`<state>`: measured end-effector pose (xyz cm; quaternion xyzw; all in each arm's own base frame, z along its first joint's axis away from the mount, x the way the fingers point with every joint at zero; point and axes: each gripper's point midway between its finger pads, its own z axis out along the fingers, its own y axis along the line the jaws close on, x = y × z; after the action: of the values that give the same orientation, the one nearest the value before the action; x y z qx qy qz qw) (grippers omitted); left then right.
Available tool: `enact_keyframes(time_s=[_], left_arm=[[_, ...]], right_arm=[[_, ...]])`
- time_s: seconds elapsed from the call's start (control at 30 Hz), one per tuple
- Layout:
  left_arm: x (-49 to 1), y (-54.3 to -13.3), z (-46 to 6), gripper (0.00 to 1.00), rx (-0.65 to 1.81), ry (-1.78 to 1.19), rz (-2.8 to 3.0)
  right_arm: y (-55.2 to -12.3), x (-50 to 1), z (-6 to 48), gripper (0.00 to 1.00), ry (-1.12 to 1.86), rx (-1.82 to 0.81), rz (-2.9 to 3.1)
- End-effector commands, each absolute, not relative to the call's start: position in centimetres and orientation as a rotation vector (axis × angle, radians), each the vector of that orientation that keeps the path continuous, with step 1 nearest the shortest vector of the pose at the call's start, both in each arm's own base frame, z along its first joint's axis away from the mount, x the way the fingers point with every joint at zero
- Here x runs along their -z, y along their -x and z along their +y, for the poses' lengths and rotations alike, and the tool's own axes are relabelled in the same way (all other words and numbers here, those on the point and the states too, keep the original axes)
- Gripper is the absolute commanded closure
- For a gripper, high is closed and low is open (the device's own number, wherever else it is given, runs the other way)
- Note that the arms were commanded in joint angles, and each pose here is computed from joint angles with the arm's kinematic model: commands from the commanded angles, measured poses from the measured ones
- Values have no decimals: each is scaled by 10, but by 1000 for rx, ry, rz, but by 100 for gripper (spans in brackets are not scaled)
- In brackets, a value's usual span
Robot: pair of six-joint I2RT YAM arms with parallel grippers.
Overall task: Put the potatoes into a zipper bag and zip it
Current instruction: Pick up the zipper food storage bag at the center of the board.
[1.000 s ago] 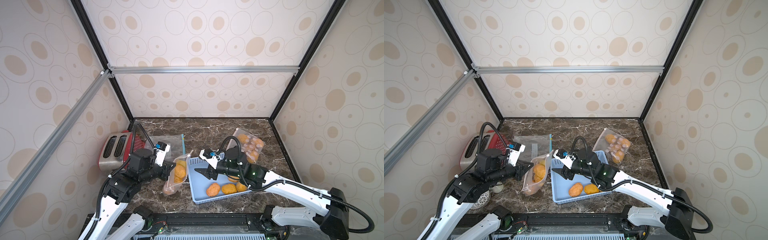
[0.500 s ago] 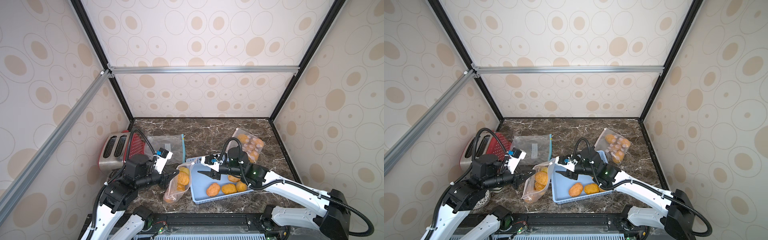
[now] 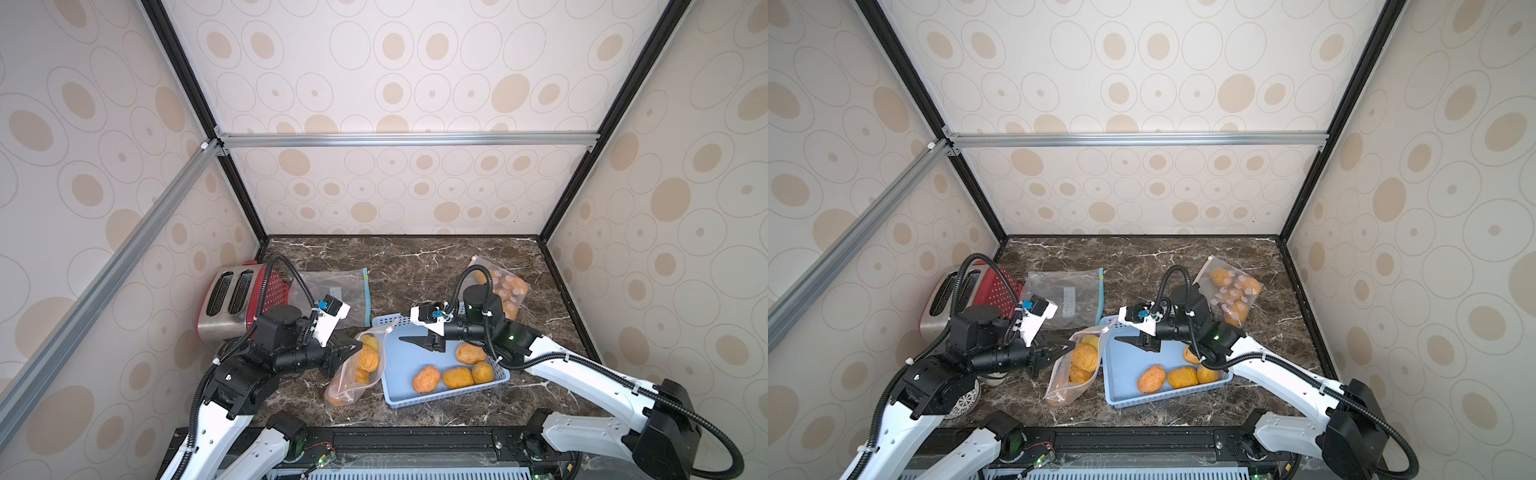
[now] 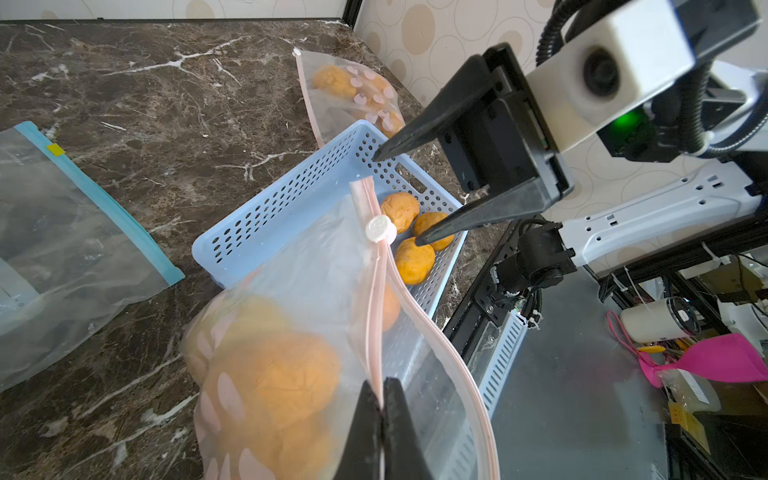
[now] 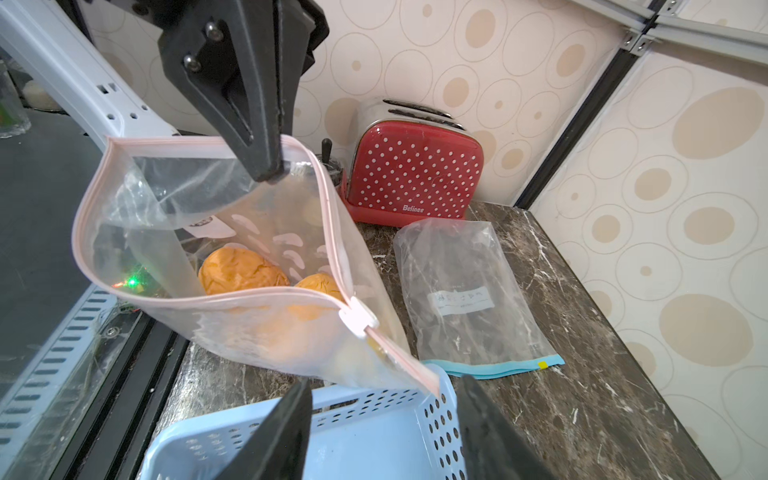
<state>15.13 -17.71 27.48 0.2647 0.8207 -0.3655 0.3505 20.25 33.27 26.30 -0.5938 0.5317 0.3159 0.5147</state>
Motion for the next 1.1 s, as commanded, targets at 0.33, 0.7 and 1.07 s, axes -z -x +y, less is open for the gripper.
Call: enact_keyframes(time_s=[0.33,0.7,1.07], left_arm=[[-301,-145,-182,100,971,-755,2026],[-304,-141,-182,100,980,-767,2006],[-308,-141,-180,100,969,-762,1996]], right_arm=[[-192,-280,351,55,1519,-863,1132],[-198,-266,352,65,1545,-820,1155],[-198,-271,350,93,1545,-790,1128]])
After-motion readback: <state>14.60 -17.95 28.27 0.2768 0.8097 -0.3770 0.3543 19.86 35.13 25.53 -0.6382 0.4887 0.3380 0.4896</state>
